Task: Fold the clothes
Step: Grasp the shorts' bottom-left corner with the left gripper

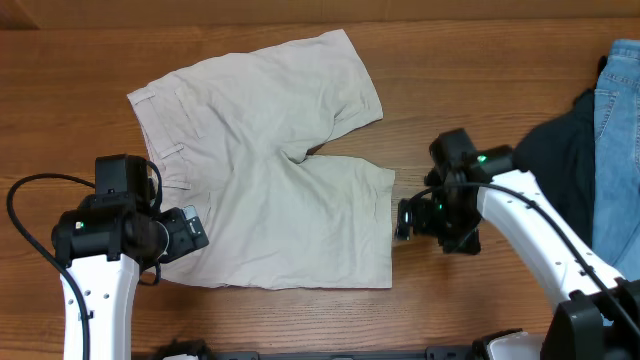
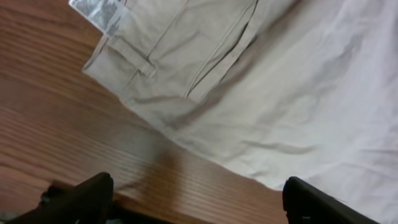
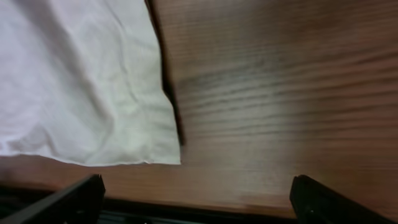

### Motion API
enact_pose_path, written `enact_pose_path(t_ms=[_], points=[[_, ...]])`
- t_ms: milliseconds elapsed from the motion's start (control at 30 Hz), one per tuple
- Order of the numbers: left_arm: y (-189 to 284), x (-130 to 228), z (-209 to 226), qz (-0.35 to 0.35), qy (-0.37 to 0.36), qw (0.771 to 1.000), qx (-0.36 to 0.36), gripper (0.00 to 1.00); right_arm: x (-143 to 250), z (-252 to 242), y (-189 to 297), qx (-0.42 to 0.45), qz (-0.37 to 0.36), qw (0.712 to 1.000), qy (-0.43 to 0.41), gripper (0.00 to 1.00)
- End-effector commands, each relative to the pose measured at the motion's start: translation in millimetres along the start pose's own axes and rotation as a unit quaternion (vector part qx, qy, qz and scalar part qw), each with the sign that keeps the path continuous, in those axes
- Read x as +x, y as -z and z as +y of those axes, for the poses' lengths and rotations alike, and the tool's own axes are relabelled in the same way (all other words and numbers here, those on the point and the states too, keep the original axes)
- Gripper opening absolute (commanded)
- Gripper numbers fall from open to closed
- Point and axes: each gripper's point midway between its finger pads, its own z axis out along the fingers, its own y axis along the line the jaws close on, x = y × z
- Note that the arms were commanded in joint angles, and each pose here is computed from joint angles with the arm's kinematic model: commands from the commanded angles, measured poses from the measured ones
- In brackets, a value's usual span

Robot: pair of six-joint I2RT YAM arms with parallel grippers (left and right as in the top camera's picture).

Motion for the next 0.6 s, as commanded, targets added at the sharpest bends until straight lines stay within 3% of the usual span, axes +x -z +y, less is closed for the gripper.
enact_pose_path(t_ms=[0, 100, 133, 300, 400, 433, 567], points=[[-10, -2, -1, 0.004, 0.009, 1.000, 0.006, 0.90, 21, -3, -26, -0.029, 0.037, 0.999, 0.011, 0.99], [-30, 13, -1, 0.050, 0.009, 0.999, 0.004, 0.89, 25, 15, -36, -0.094, 0.045, 0.993, 0.053, 0.98], [-37, 14, -6, 0.065, 0.018, 0.998, 0.015, 0.84, 23, 16, -36, -0.097, 0.041, 0.993, 0.055, 0.98], [-55, 8, 0, 0.073, 0.133, 0.988, -0.019, 0.79, 25, 29, -32, -0.136, 0.045, 0.987, 0.074, 0.98], [-51, 2, 30, 0.046, 0.165, 0.982, -0.078, 0.89, 27, 35, -31, -0.150, 0.045, 0.984, 0.091, 1.00], [-50, 4, 37, 0.050, 0.174, 0.980, -0.083, 0.97, 28, 36, -32, -0.149, 0.047, 0.984, 0.091, 1.00], [-57, 11, 47, 0.083, 0.207, 0.974, -0.032, 1.00, 29, 37, -32, -0.147, 0.048, 0.984, 0.092, 1.00]])
